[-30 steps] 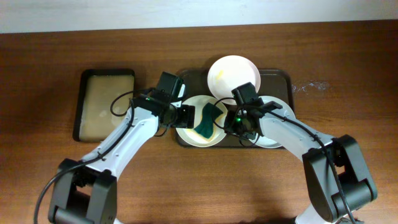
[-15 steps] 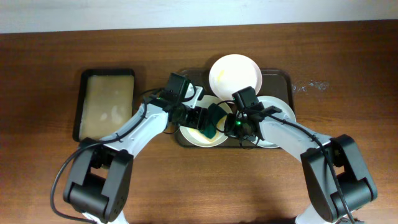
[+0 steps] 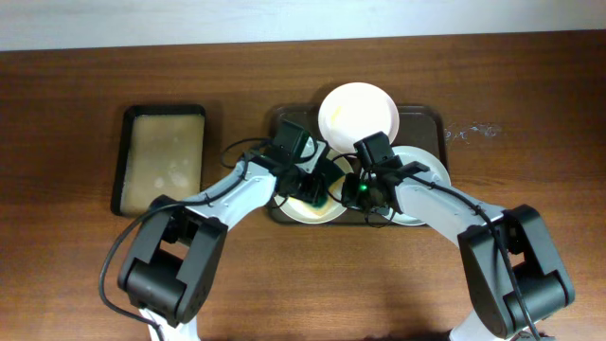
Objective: Clean dirty plates on tray and stack at the side
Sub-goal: 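Hold the plate rim with the right gripper and scrub with the sponge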
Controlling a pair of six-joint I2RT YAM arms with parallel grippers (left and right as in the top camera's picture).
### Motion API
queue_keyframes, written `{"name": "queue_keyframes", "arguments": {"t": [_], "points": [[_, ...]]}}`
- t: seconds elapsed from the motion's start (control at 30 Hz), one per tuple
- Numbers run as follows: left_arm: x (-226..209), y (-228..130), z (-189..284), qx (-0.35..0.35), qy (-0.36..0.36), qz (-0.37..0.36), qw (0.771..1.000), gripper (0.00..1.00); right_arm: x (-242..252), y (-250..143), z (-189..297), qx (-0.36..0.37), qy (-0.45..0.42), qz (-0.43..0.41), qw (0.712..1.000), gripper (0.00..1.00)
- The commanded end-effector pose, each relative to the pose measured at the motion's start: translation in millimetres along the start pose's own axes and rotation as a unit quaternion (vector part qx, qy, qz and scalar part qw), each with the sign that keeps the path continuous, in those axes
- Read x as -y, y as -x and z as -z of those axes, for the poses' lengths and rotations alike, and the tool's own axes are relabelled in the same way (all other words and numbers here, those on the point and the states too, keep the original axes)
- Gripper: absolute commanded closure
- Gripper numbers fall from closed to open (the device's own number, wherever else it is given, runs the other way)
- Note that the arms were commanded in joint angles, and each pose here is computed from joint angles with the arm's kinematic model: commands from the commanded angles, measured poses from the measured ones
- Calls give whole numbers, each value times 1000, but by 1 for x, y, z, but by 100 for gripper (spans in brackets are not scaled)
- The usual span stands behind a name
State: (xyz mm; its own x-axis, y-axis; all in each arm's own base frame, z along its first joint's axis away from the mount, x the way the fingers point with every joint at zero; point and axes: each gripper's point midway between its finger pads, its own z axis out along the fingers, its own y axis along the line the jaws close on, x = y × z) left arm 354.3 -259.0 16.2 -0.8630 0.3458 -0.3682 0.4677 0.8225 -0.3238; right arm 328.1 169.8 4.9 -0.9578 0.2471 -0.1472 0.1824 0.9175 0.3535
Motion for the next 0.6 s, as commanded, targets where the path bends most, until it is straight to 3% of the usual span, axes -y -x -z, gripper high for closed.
{"name": "queue_keyframes", "arguments": {"t": [0.0, 0.03, 0.13, 0.33, 0.47, 0.5, 0.57], "points": [[-60, -10, 1, -7, 162, 38, 986, 95, 2, -5, -3, -6, -3, 13, 1000, 88], [-72, -11, 7, -12, 200, 44, 979, 99, 2, -4, -3, -5, -4, 13, 1000, 88], [-99, -14, 31, -27, 296, 44, 954, 100, 2, -4, -3, -4, -3, 14, 1000, 88], [-100, 11, 61, -6, 336, 72, 939, 100, 2, -3, -3, -3, -3, 14, 1000, 88], [-34, 28, 39, -1, 136, 94, 986, 100, 1, -3, -3, -2, -2, 14, 1000, 88], [-11, 34, 34, 3, 70, 112, 991, 100, 1, -3, -3, -2, -2, 14, 1000, 88], [0, 35, 31, 6, 38, 171, 985, 100, 1, -3, -3, -2, -2, 14, 1000, 88]]}}
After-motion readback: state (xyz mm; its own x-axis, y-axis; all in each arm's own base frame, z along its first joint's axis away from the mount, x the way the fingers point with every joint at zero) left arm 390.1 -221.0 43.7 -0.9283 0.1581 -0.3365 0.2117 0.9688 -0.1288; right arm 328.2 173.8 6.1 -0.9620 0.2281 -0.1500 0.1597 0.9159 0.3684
